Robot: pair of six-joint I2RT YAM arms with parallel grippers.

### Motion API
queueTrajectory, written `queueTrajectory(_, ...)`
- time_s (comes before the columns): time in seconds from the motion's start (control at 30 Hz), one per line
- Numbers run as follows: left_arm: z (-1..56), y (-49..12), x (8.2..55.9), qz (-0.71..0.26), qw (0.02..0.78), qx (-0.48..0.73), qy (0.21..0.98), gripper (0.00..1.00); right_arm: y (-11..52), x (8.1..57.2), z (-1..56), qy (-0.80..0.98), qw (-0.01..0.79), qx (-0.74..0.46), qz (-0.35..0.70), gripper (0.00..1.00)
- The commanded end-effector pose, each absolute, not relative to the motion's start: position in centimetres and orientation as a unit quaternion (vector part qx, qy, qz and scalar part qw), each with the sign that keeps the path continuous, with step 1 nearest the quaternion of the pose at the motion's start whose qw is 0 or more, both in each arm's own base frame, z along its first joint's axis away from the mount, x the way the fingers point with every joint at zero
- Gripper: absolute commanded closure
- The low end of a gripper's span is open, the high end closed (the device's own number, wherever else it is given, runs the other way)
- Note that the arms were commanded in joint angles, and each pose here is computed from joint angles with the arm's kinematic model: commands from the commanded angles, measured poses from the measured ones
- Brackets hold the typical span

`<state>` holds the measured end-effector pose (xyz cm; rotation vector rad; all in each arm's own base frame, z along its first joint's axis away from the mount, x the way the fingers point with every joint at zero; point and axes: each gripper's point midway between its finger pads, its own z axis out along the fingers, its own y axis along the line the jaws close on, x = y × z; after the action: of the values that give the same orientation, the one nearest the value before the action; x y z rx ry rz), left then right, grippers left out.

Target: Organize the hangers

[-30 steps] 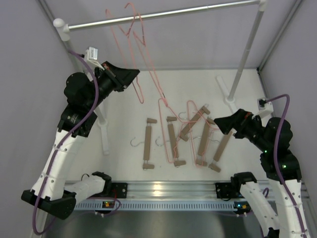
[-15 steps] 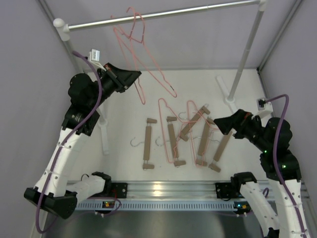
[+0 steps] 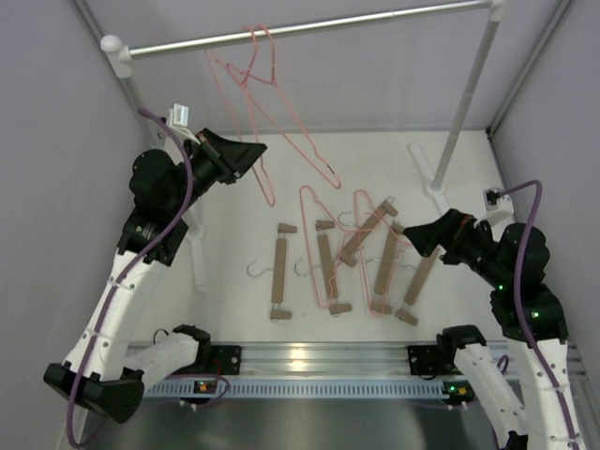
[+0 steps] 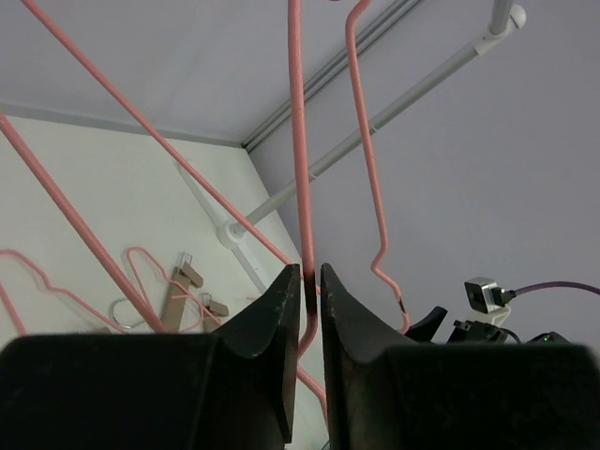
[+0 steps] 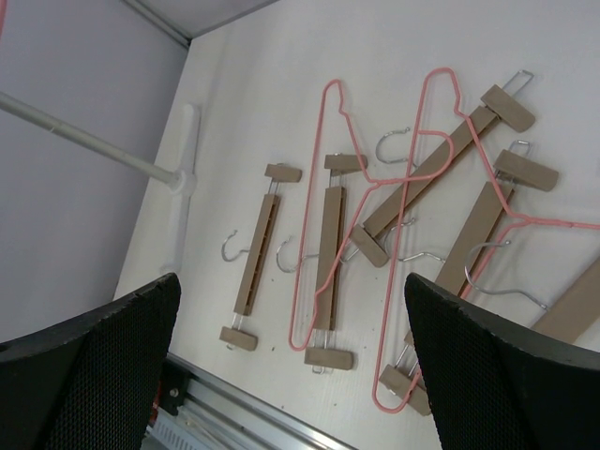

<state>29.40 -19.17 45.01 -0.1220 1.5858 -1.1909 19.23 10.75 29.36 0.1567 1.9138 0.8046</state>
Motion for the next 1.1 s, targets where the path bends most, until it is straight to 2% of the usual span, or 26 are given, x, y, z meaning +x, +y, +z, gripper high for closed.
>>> queueTrajectory(0.0, 47.5, -18.5, 28.5, -0.507, 0.586, -0.033, 0.631, 0.81, 10.7, 19.1, 29.6, 0.790, 0.511, 0.061, 0.333, 0.01)
queueTrajectory(0.23, 47.4, -18.3, 27.8, -0.505, 0.590, -0.027, 0.629, 0.72, 10.7, 19.0, 29.9, 0.788, 0.513, 0.059, 0.335, 0.00)
queueTrajectory(0.37, 47.3, -18.3, 27.2, -0.506, 0.592, -0.020, 0.628, 0.72, 10.6, 19.0, 29.7, 0.789, 0.513, 0.061, 0.333, 0.01)
queueTrajectory(0.63, 44.8, -17.5, 23.9, -0.493, 0.579, -0.006, 0.649, 0.60, 10.3, 19.2, 28.5, 0.795, 0.508, 0.071, 0.324, 0.00)
queueTrajectory(0.7, 42.2, -17.5, 23.5, -0.487, 0.563, -0.004, 0.667, 0.52, 10.3, 19.4, 27.8, 0.799, 0.501, 0.078, 0.323, 0.00)
queueTrajectory(0.83, 37.3, -17.4, 21.8, -0.484, 0.529, -0.007, 0.698, 0.45, 9.7, 19.7, 26.4, 0.805, 0.497, 0.099, 0.310, 0.01)
queueTrajectory(0.93, 33.2, -17.4, 21.6, -0.479, 0.500, -0.021, 0.721, 0.44, 9.4, 19.7, 25.9, 0.806, 0.499, 0.103, 0.302, 0.01)
queueTrajectory(0.97, 32.3, -17.7, 21.1, -0.488, 0.485, -0.022, 0.726, 0.49, 9.4, 19.7, 25.8, 0.806, 0.500, 0.102, 0.300, 0.01)
queueTrajectory(1.07, 28.2, -18.1, 21.1, -0.484, 0.443, -0.036, 0.753, 0.49, 9.2, 19.7, 25.7, 0.806, 0.503, 0.101, 0.295, 0.00)
